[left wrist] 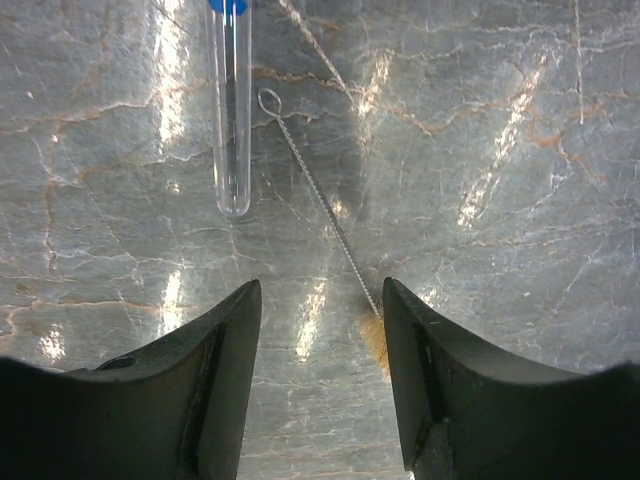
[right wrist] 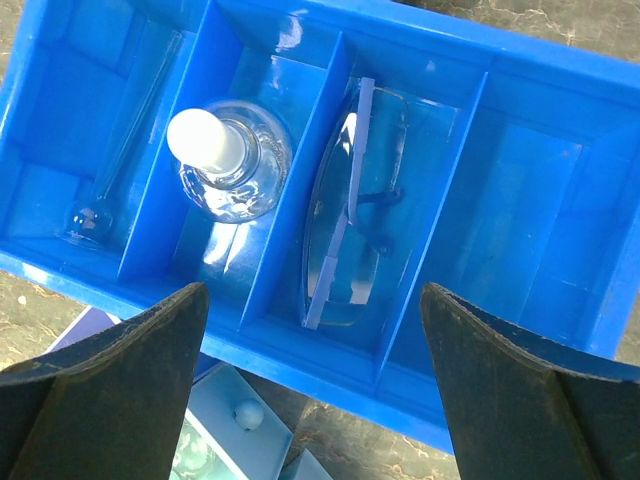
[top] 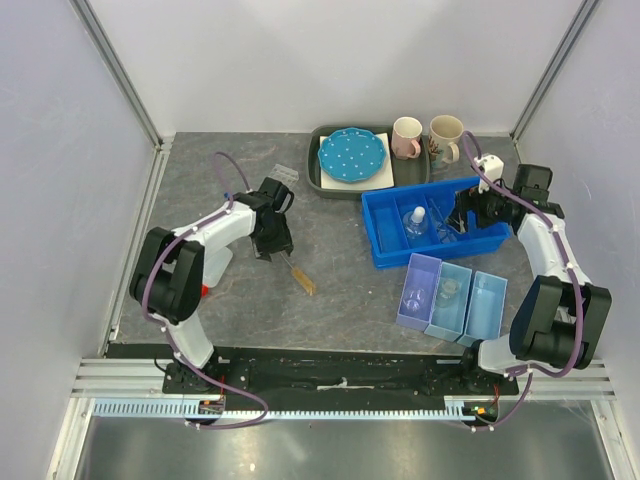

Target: Organize the chemistry lab equipment

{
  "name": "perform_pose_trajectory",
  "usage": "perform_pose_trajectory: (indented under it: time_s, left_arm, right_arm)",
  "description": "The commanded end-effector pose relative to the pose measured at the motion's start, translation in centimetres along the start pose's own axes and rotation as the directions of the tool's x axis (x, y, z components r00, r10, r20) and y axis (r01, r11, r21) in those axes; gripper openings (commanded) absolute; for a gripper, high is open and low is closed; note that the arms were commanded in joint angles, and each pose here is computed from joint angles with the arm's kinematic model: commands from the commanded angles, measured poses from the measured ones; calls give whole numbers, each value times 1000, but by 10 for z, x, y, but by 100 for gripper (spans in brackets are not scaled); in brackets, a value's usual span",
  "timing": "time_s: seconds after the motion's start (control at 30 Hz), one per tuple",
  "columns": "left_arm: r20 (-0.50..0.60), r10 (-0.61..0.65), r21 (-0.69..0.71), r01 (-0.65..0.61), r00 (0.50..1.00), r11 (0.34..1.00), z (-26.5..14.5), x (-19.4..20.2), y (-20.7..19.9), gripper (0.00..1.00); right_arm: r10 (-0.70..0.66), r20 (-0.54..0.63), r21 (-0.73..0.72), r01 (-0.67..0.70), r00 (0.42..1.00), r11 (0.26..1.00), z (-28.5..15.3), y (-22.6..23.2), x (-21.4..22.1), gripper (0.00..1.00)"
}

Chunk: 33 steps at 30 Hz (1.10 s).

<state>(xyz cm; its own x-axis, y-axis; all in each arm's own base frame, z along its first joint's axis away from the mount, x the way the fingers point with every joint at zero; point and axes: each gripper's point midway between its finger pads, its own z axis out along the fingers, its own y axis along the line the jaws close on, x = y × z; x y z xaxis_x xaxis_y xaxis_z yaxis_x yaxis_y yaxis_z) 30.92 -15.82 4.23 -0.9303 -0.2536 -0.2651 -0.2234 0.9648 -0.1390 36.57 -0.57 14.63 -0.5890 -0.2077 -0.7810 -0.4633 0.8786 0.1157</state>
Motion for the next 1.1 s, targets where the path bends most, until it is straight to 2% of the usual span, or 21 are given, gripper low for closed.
perform_pose_trajectory:
  time_s: [0.0, 0.1, 0.23, 0.53, 0.57, 0.63, 0.67, 0.77, 0.87, 1.07]
  left_arm:
    - [61, -19, -21, 21, 998, 1000, -3, -16, -7, 58]
    - [51, -15, 33, 13, 999, 999, 0, -13, -20, 49]
    - [29, -3, 45, 2, 1000, 999, 10, -4, -33, 48]
    - [-15, 13, -49, -14, 1000, 999, 31, 21, -35, 47]
    - [-20, 21, -56, -23, 1000, 998, 32, 25, -36, 45]
    - [-27, 32, -69, -34, 999, 997, 35, 29, -35, 35]
    - [-29, 38, -69, -40, 999, 997, 36, 31, -36, 25]
    - [-28, 52, -72, -54, 998, 996, 37, 33, -38, 12]
    - [-7, 62, -60, -62, 998, 996, 31, 31, -43, 3]
    - [103, 96, 81, -104, 990, 991, -3, 18, -72, 2]
  right_arm:
    - [-23, 63, -40, 26, 998, 999, 1, 9, -11, 94]
    - [-29, 72, -45, 32, 997, 998, 0, 11, -10, 94]
    - [-49, 92, -45, 54, 995, 998, -3, 15, -12, 94]
    - [-65, 112, -64, 72, 992, 995, -5, 21, -14, 94]
    - [-64, 113, -64, 71, 992, 995, -6, 21, -14, 94]
    - [-67, 117, -66, 75, 991, 995, -7, 22, -14, 94]
    - [-67, 117, -66, 75, 991, 995, -7, 22, -15, 94]
    - [-74, 125, -66, 83, 989, 994, -8, 23, -17, 94]
    - [-81, 131, -72, 91, 988, 993, -10, 26, -17, 94]
    - [-123, 151, -48, 132, 981, 990, -17, 26, -22, 94]
